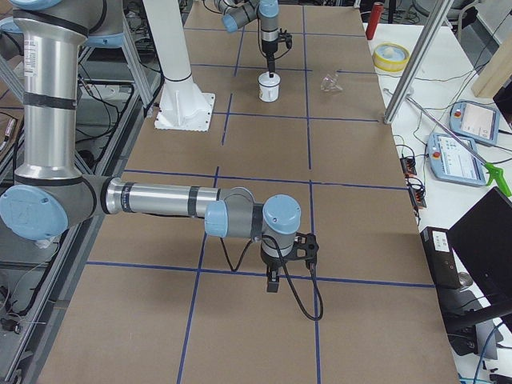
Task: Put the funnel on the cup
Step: 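Lower the left gripper onto the white lid and grasp its knob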
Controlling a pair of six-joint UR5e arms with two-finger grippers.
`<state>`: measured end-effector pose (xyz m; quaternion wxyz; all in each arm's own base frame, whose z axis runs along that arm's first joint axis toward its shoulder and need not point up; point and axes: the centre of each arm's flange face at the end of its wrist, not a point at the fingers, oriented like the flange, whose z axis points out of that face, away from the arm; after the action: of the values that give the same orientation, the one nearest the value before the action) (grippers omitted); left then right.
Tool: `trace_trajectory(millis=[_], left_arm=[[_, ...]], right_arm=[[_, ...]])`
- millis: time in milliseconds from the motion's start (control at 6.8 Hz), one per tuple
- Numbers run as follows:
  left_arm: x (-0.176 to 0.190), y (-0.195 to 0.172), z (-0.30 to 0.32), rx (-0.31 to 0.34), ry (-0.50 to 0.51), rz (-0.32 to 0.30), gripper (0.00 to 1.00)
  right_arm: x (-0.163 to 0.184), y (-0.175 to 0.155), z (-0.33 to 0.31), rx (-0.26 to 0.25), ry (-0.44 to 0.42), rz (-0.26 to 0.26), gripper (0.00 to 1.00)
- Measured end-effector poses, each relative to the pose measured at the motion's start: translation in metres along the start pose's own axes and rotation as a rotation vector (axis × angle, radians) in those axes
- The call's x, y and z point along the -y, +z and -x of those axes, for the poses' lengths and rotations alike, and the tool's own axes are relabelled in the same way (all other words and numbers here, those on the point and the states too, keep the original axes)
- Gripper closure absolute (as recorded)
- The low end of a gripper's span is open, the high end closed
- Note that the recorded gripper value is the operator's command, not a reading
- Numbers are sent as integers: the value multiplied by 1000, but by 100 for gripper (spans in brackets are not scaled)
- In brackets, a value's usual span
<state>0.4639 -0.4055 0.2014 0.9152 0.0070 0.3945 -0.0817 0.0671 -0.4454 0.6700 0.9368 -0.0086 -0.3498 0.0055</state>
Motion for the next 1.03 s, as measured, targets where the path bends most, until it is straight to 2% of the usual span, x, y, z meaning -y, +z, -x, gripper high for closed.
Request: trace_trajectory(millis=[147, 294, 882, 1029], left_arm=[[0, 0, 0, -1, 0, 0, 36], [0, -1, -1, -3, 0, 1, 40], [0, 0, 0, -2, 0, 0, 40], [0, 0, 0, -1, 0, 0, 54]], right_arm=[[0, 0, 0, 0, 0, 0, 0], [0, 0, 0, 0, 0, 0, 0], [0, 0, 0, 0, 0, 0, 0], [0, 0, 0, 0, 0, 0, 0]])
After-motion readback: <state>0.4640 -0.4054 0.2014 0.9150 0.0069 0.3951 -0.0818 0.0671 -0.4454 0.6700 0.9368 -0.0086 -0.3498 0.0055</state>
